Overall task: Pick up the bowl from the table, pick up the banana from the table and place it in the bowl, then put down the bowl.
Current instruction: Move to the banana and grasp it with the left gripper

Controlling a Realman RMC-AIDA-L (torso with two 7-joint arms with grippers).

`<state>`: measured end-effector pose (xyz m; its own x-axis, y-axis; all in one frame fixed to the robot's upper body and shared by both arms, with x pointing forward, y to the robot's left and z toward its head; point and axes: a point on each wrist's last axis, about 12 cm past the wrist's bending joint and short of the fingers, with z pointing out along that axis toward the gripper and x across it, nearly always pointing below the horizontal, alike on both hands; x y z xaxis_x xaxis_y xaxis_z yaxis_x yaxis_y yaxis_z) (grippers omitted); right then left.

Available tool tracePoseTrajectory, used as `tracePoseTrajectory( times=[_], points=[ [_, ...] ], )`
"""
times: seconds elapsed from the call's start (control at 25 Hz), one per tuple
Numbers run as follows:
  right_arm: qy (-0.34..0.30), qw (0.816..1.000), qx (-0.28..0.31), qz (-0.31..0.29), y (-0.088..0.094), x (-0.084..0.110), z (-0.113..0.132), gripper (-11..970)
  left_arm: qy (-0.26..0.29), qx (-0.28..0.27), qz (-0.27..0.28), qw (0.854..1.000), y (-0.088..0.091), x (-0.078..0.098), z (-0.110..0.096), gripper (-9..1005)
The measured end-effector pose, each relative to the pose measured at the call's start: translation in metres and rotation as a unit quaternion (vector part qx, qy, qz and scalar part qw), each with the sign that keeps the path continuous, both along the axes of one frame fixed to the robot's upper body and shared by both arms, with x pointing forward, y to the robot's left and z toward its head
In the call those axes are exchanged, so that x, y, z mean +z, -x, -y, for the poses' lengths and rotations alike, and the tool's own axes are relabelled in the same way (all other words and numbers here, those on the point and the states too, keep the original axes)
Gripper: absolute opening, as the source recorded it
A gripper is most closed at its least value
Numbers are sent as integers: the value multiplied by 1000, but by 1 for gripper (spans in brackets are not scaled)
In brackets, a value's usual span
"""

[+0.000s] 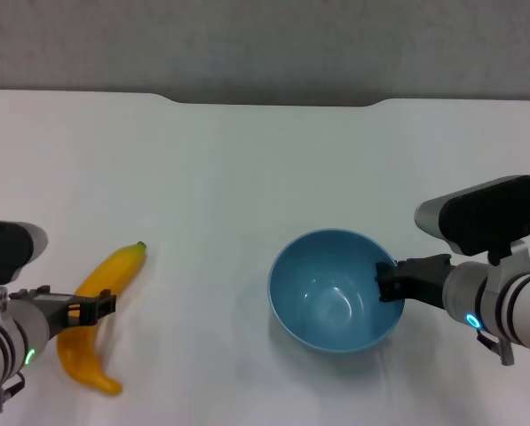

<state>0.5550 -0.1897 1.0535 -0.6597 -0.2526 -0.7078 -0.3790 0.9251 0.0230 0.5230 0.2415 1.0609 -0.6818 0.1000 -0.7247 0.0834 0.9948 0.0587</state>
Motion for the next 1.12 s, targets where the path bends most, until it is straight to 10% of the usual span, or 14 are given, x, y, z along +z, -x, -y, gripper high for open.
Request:
tracePoseTrajectory(
  times=[1.12],
  points=[
    [1,1000,7,7,1,2,-3,41,-4,-6,-24,1000,-2,-18,3,847]
  ],
)
